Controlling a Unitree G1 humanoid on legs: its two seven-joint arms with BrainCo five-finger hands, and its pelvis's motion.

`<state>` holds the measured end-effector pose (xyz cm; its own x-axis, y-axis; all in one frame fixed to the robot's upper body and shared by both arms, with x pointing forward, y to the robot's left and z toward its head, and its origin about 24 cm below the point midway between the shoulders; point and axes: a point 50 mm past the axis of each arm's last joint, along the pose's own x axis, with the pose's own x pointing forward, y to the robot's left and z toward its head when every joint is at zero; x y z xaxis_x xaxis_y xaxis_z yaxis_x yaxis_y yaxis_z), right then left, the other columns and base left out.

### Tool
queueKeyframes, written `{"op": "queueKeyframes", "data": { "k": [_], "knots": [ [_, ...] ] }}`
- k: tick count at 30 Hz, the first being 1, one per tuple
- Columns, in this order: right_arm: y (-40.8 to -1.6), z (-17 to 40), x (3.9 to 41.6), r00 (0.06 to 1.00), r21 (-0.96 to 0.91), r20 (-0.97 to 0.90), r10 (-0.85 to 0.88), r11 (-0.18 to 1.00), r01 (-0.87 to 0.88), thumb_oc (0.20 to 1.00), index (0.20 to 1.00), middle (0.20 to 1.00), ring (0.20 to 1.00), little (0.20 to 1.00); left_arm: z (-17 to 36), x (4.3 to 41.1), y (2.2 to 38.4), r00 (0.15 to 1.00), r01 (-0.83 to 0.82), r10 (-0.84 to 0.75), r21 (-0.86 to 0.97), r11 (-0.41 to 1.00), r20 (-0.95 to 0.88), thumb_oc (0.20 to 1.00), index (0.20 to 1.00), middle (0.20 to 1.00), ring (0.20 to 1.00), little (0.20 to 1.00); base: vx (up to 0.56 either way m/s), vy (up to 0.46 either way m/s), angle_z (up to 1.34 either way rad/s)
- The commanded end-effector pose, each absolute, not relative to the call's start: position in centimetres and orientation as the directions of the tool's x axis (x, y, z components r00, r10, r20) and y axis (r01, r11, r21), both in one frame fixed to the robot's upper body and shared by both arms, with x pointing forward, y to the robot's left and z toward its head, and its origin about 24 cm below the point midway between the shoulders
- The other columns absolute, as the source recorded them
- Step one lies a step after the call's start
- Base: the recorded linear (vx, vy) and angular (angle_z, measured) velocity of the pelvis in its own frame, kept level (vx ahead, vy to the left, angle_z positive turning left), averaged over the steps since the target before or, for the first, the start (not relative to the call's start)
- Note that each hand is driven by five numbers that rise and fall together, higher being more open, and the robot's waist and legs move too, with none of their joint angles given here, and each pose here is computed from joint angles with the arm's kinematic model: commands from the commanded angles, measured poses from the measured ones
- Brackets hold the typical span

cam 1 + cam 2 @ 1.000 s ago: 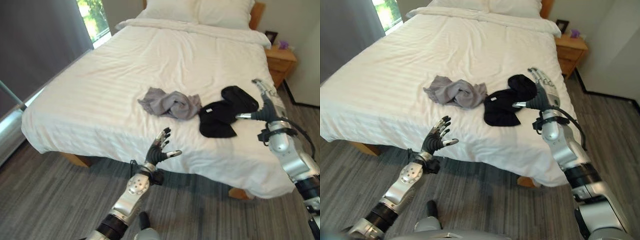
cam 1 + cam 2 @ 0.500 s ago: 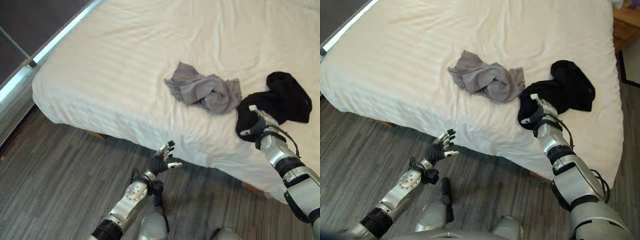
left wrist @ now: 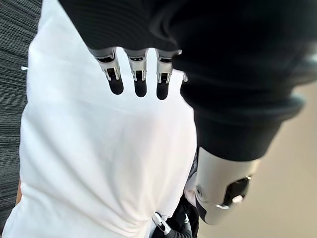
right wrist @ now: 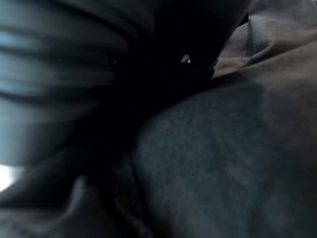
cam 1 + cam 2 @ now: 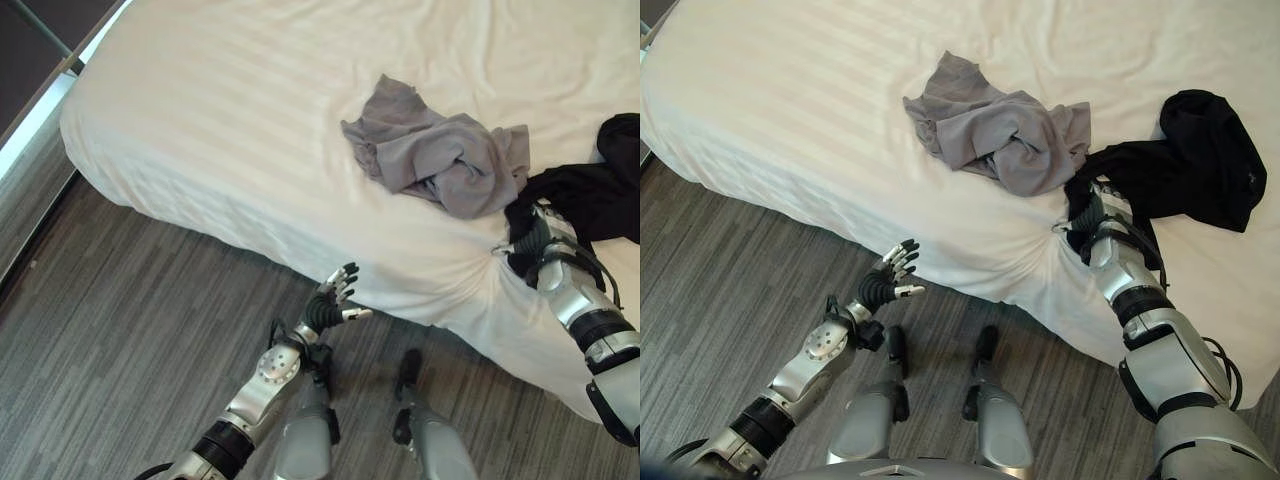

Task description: Pick up bed clothes into laundry basket.

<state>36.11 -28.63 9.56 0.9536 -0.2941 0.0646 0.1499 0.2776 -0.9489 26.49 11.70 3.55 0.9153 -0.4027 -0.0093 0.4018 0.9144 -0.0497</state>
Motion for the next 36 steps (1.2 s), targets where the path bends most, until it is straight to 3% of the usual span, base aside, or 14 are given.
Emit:
{"op": "queueKeyframes", "data": {
  "k": [1, 3, 4, 6, 9, 13, 19, 25, 28, 36],
  "knots": [
    [-30.7, 5.3, 33.5, 0.924, -0.964, -0.108, -0.366, 0.264, -0.008, 0.2, 0.2, 0.2, 0.2, 0.2, 6.5, 26.6, 10.9, 0.885, 0.45, -0.44, -0.037, 0.892, 0.153, 1.0, 1.0, 1.0, 1.0, 1.0, 0.07, -0.021, 0.08],
    [-30.4, 3.9, 32.7, 0.922, -0.954, -0.138, -0.362, 0.3, -0.025, 0.2, 0.2, 0.2, 0.2, 0.2, 7.0, 26.8, 11.1, 0.89, 0.434, -0.421, -0.042, 0.9, 0.175, 1.0, 1.0, 1.0, 1.0, 1.0, 0.06, -0.023, 0.11],
    [-30.1, 0.5, 30.1, 0.903, -0.912, -0.225, -0.365, 0.406, -0.063, 0.2, 0.2, 0.2, 0.2, 0.2, 9.3, 27.4, 12.1, 0.893, 0.383, -0.356, -0.049, 0.922, 0.276, 1.0, 1.0, 1.0, 1.0, 1.0, 0.08, -0.016, 0.09],
    [-30.5, -2.5, 27.2, 0.86, -0.871, -0.327, -0.391, 0.478, -0.113, 0.2, 0.2, 0.2, 0.2, 0.2, 11.2, 27.6, 12.9, 0.88, 0.353, -0.313, -0.053, 0.934, 0.357, 1.0, 1.0, 1.0, 1.0, 1.0, 0.1, -0.027, 0.05],
    [-31.5, -6.8, 21.8, 0.734, -0.778, -0.503, -0.457, 0.609, -0.154, 0.2, 0.2, 0.2, 0.2, 0.2, 14.8, 28.5, 13.8, 0.833, 0.289, -0.252, 0.001, 0.957, 0.493, 1.0, 1.0, 1.0, 1.0, 1.0, 0.08, -0.021, 0.03],
    [-33.2, -8.6, 17.8, 0.616, -0.699, -0.597, -0.515, 0.711, -0.083, 0.2, 0.2, 0.2, 0.2, 0.2, 16.8, 29.8, 13.7, 0.808, 0.22, -0.229, 0.083, 0.972, 0.543, 1.0, 1.0, 1.0, 1.0, 1.0, 0.07, 0.004, 0.0],
    [-37.1, -5.7, 17.2, 0.614, -0.714, -0.497, -0.612, 0.691, 0.111, 0.2, 0.2, 0.2, 0.2, 0.2, 16.8, 31.9, 13.1, 0.828, 0.157, -0.236, 0.195, 0.968, 0.508, 1.0, 1.0, 1.0, 1.0, 1.0, 0.04, 0.023, -0.18],
    [-40.4, 0.5, 19.0, 0.694, -0.724, -0.249, -0.675, 0.606, 0.329, 0.2, 0.2, 0.2, 0.2, 0.2, 12.4, 35.2, 14.9, 0.948, 0.023, -0.168, 0.467, 0.884, 0.272, 1.0, 1.0, 1.0, 1.0, 1.0, 0.03, 0.043, -0.34],
    [-41.2, 4.4, 20.0, 0.733, -0.692, -0.083, -0.675, 0.568, 0.445, 0.2, 0.2, 0.2, 0.2, 0.2, 10.5, 37.0, 17.6, 0.988, -0.042, -0.065, 0.649, 0.759, 0.14, 1.0, 1.0, 1.0, 1.0, 1.0, 0.03, 0.042, -0.52],
    [-42.9, 9.6, 19.7, 0.708, -0.632, 0.145, -0.691, 0.486, 0.604, 0.2, 0.2, 0.2, 0.2, 0.2, 12.6, 38.8, 19.6, 0.985, -0.141, -0.003, 0.812, 0.567, 0.174, 1.0, 1.0, 1.0, 1.0, 1.0, 0.0, 0.02, -0.29]
  ]
}}
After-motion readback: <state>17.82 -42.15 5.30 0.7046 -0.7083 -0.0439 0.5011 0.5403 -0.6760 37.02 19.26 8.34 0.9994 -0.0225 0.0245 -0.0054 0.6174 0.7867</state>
